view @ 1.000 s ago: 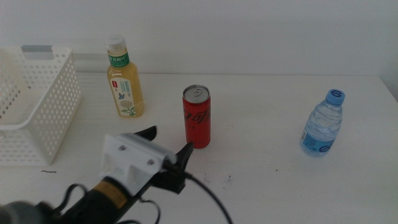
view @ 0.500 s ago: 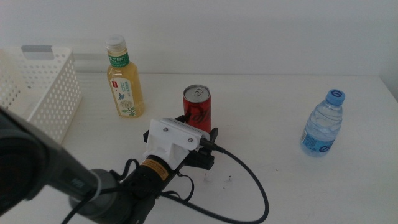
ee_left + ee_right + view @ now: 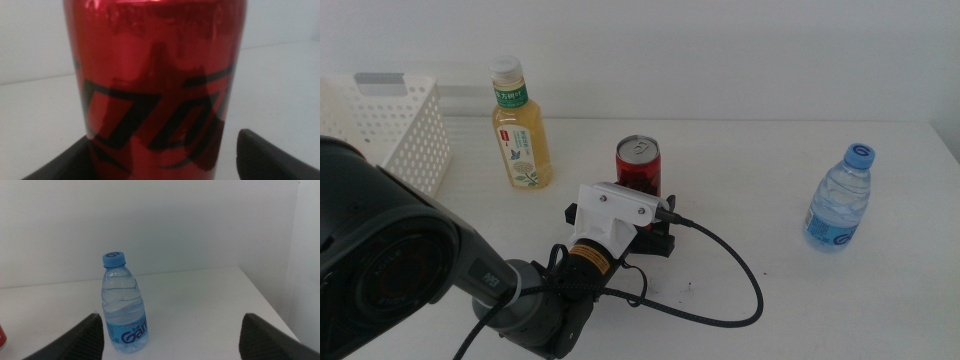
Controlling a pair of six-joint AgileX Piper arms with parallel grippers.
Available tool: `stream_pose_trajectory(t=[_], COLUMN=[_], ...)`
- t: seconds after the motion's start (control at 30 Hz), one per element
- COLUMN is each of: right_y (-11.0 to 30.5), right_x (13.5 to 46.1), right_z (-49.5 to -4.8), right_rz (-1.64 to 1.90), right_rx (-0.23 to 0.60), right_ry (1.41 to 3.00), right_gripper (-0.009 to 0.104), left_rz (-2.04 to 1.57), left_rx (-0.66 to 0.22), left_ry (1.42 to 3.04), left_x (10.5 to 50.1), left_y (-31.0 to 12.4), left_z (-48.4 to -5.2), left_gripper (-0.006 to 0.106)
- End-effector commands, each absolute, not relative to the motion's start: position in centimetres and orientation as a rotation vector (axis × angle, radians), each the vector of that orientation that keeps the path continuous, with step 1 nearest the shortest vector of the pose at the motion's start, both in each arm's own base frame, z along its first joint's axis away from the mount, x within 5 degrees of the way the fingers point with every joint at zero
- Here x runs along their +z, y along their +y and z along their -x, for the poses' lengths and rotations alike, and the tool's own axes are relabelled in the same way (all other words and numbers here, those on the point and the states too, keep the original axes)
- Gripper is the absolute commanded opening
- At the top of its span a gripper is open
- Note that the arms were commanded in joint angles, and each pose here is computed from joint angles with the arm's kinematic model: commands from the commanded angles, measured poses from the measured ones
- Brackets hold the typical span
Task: Use arms to grab the bottles and put them into the dustbin to the left of the table.
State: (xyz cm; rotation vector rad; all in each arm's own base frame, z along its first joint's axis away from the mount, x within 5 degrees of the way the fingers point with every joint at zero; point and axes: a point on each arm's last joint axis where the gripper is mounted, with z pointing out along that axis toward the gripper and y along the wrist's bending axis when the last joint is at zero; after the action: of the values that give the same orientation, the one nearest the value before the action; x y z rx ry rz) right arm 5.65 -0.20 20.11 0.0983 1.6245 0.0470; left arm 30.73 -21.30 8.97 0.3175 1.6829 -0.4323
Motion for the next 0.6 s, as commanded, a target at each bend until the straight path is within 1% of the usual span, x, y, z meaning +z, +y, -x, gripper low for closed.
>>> stream_pose_trajectory(t=[0.0,0.3,0.43,0.57], right_y=[-0.2,-0.2,-0.2,-0.2], right_x=[20.1,20.1,20.1,20.1], right_z=[-5.6,-5.6,-5.6,-5.6], right_rz=[-0.092,-0.092,-0.092,-0.092], right_rx=[0.032,0.032,0.032,0.032], right_ry=[1.612,1.612,1.612,1.612], right_gripper=[0.093,0.093,0.093,0.093], left_rz=[-0.292,-0.267,-0.313,-0.304], left_rx=[-0.426,-0.421,-0.381,-0.378], left_ry=[1.676,1.696,1.706,1.716], left_x=[9.2,9.4,9.5,9.6], left_y=[-21.3,-21.6,-22.0,-22.1], left_z=[-31.0,-31.7,-32.2,-32.5], left_gripper=[0.093,0.093,0.093,0.093])
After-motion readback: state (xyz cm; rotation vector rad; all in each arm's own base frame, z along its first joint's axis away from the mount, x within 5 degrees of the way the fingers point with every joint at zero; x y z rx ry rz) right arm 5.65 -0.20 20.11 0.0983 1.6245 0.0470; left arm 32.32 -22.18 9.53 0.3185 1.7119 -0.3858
